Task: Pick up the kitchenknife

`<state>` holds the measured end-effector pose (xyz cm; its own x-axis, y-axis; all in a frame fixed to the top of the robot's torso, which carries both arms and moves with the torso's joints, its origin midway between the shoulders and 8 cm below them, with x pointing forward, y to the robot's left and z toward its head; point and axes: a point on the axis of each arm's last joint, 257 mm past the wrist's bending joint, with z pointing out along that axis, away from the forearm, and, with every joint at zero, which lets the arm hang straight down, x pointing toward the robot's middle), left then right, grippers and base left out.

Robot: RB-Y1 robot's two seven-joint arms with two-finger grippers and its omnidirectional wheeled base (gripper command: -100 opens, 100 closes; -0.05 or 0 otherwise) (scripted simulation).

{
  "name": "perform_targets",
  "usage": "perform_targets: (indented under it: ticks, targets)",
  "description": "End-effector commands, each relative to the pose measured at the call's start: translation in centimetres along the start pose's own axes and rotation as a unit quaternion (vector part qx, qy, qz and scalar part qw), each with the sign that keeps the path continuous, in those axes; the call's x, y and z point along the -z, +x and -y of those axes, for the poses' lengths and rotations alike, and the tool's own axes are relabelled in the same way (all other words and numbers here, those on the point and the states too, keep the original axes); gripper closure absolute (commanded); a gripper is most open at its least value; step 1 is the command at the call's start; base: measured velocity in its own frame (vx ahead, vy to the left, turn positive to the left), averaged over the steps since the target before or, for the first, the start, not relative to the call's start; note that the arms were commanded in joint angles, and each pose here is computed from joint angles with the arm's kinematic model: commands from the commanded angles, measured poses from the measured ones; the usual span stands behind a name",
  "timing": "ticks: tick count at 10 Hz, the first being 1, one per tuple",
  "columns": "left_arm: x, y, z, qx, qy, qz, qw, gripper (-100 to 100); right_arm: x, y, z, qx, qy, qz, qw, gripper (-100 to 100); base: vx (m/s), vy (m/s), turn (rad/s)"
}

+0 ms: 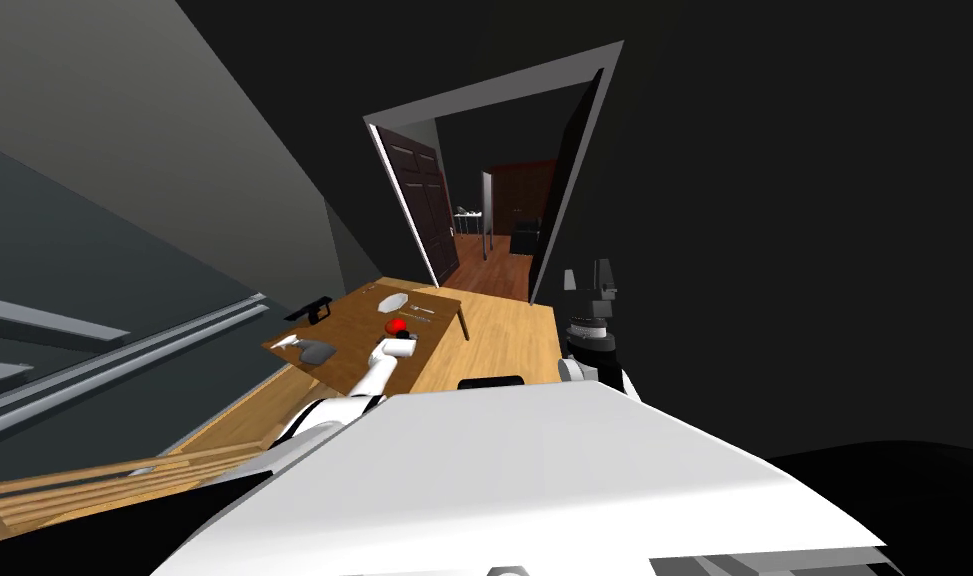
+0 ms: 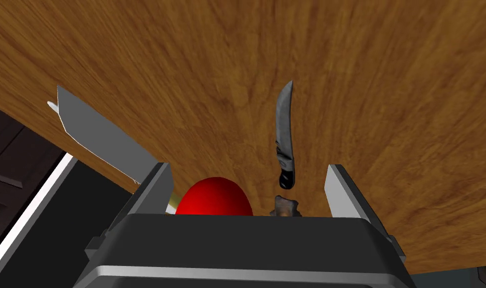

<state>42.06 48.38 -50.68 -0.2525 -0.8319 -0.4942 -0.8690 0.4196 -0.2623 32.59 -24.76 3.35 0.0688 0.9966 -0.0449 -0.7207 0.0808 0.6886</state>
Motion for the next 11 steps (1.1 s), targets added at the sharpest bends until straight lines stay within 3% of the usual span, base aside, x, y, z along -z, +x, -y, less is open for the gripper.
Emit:
perform_targets:
  ticks: [1,3,4,7,11]
  targets:
    - [-0.4,0.2,-0.9,-0.001,-0.012,-0.002,0.9999,-100,0.0,0.0,0.0,0.000,0.000,0.000,1.0000,0,0.028,-0.023,0.002]
    - [-0.6,-0.3,-2.8,-0.008,-0.040,-0.003,0.9992,-100,0.0,0.0,0.0,0.000,0.000,0.000,1.0000,0,0.075,-0.036,0.016]
    - [-0.8,-0.7,-4.9,-0.014,-0.070,-0.004,0.9974,-100,0.0,0.0,0.0,0.000,0.000,0.000,1.0000,0,0.086,-0.050,0.014]
    - [-0.9,-1.1,-7.0,-0.018,-0.099,-0.005,0.9949,-100,0.0,0.0,0.0,0.000,0.000,0.000,1.0000,0,0.092,-0.037,0.013]
    - [-0.6,-2.1,-11.4,-0.028,-0.160,-0.006,0.9867,-100,0.0,0.0,0.0,0.000,0.000,0.000,1.0000,0,0.088,-0.032,0.009]
